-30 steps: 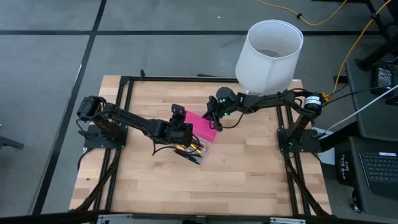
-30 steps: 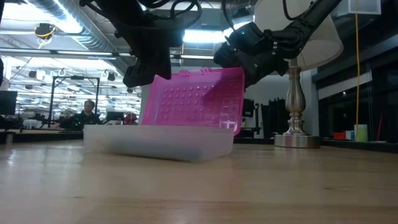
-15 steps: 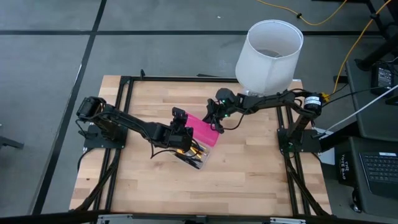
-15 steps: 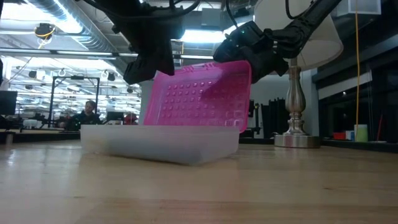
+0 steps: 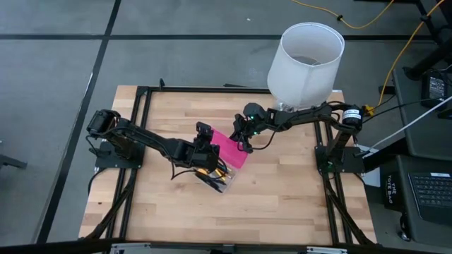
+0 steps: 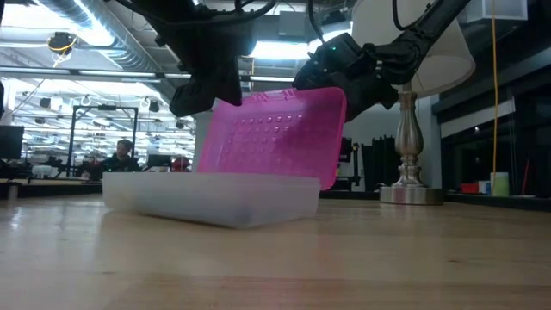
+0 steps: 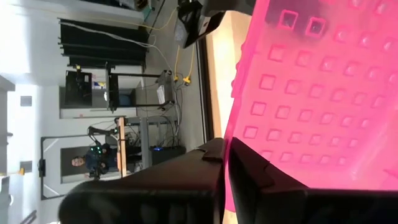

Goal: Pick & place school supplies into a supply box
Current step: Close the pink supply box

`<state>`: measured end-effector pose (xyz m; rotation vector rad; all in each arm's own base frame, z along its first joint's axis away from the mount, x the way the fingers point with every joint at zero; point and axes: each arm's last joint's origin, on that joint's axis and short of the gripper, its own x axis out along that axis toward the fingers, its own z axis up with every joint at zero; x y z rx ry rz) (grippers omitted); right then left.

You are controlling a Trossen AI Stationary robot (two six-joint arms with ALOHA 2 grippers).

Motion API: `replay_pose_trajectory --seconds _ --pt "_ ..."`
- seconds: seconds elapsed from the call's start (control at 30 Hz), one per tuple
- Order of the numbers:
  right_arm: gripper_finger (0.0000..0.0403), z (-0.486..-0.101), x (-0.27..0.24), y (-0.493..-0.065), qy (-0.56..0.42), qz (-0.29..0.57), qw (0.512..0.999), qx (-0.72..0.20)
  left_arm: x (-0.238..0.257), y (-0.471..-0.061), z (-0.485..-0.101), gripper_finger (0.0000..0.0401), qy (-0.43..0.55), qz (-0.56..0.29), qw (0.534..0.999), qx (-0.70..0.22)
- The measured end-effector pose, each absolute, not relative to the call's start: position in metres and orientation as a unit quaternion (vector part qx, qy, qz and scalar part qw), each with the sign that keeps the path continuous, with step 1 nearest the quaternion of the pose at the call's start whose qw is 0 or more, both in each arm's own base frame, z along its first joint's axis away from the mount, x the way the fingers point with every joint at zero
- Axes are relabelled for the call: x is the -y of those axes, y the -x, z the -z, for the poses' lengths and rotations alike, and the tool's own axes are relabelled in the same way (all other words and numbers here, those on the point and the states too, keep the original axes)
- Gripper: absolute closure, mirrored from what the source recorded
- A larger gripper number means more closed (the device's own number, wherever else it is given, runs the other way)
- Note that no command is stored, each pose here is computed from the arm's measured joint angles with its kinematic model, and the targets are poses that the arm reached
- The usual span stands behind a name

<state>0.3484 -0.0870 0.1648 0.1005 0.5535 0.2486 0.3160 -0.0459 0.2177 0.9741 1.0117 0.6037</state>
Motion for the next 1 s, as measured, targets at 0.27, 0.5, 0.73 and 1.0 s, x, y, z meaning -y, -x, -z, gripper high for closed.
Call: replay_pose_trajectory --seconds 0.27,0.5,0.73,1.0 --pt "0.0396 -0.165 0.087 -0.348 -0.048 -0.122 0.953 -0.272 0.046 -0.316 -0.217 0.0397 -0.461 -0.248 0.712 -0.468" --pt "0.0395 -0.167 0.083 -0.351 -0.036 -0.128 0.956 -0.262 0.048 -0.316 -0.224 0.0397 -0.447 -0.216 0.736 -0.460" --pt "0.0395 -0.167 0.077 -0.352 -0.028 -0.138 0.955 -0.260 0.047 -0.309 -0.240 0.0397 -0.433 -0.207 0.758 -0.442" --pt "0.0395 -0.167 0.076 -0.353 -0.029 -0.139 0.955 -0.260 0.046 -0.309 -0.241 0.0360 -0.434 -0.196 0.761 -0.441"
